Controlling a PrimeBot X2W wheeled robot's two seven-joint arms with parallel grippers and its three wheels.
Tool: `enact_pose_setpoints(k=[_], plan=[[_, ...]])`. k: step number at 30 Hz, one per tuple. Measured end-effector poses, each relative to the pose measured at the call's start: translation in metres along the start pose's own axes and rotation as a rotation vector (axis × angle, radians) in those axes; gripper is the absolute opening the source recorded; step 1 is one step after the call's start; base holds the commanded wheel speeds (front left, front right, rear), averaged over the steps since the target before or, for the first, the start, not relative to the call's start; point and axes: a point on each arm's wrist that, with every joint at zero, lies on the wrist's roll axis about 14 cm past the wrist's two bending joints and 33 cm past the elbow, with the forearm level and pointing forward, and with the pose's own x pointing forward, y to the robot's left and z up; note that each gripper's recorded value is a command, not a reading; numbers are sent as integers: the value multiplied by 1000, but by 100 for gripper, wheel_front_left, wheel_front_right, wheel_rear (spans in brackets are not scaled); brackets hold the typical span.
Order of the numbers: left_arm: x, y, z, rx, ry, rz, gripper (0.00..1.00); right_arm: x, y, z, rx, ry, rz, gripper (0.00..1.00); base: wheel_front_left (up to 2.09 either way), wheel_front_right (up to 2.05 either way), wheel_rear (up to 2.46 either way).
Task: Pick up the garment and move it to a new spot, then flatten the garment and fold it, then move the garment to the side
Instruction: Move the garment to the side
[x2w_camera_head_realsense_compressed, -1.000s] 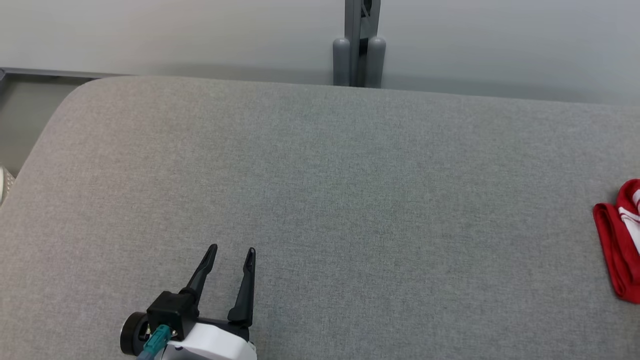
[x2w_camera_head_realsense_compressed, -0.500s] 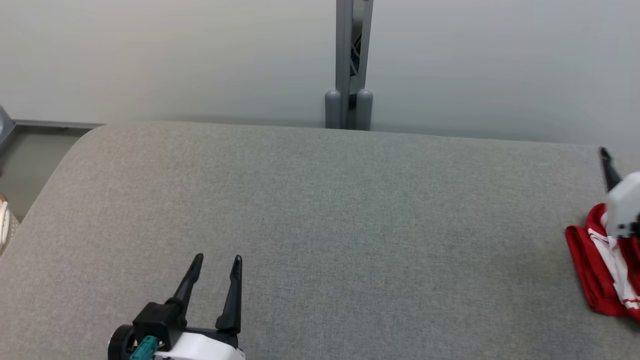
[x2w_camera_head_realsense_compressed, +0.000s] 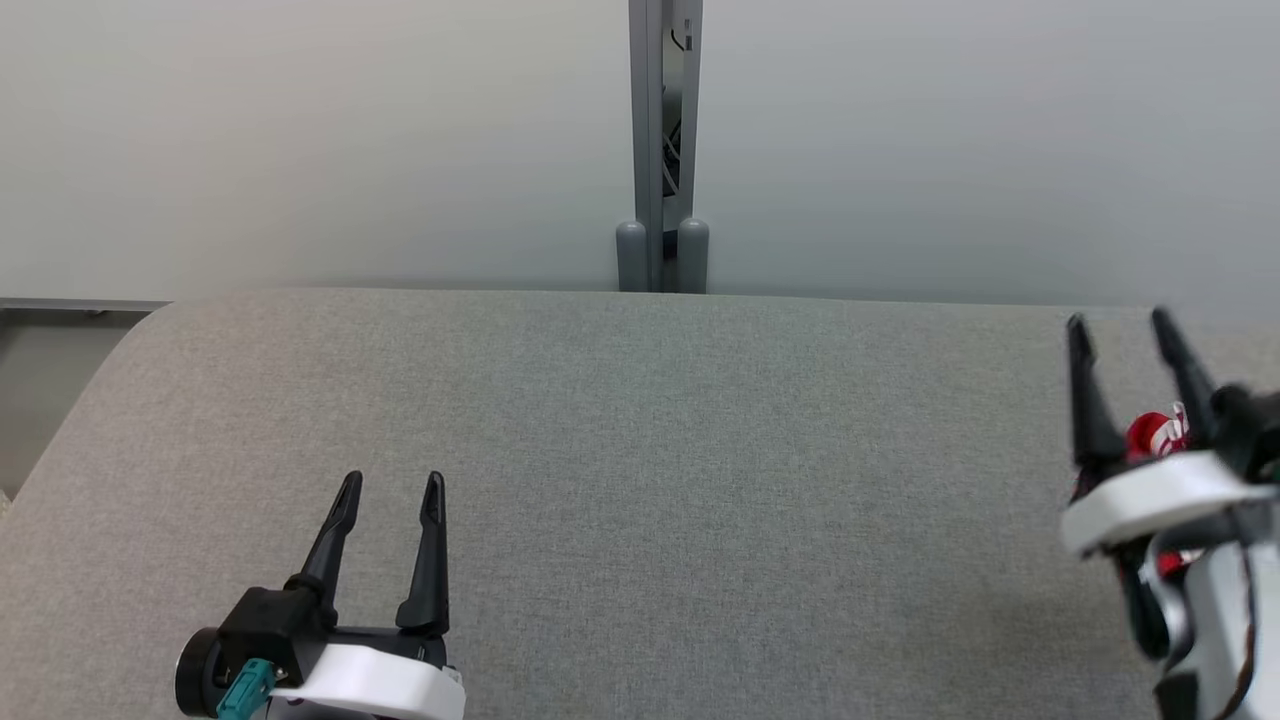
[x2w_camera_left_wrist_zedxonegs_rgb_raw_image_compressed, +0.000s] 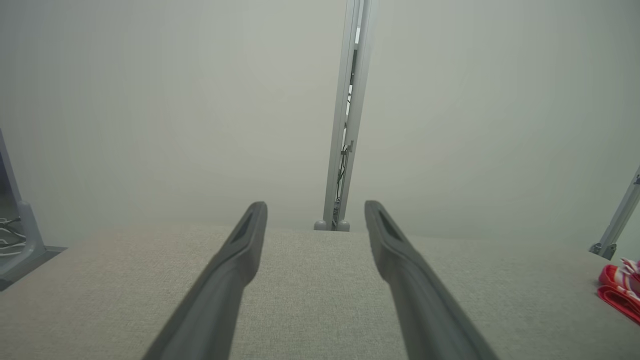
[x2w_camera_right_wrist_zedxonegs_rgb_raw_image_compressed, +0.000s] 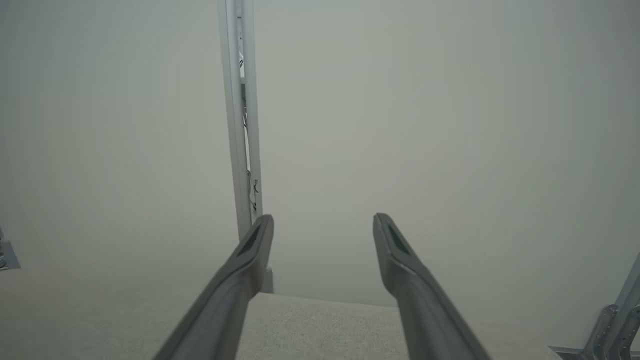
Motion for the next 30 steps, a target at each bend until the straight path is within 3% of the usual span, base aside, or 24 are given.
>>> enact_pose_setpoints(k=[2, 8, 15, 18, 30], plan=[[-1, -1, 0, -1, -1, -2, 100, -14, 13, -3, -63, 2, 34, 100, 0, 0, 0], [-12, 0, -12, 1, 38, 4, 100, -52, 24, -13, -71, 17, 15, 100, 0, 0, 0], [-22, -4, -21, -8, 69, -2, 100, -84, 6, -29, -7, 67, -65, 100, 0, 0, 0], [-28, 10, -31, -98, 100, 70, 100, -91, 2, -33, 3, 81, -81, 100, 0, 0, 0], [-28, 10, -31, -30, 101, 61, 100, -98, -2, -36, 8, 92, -94, 100, 0, 0, 0]])
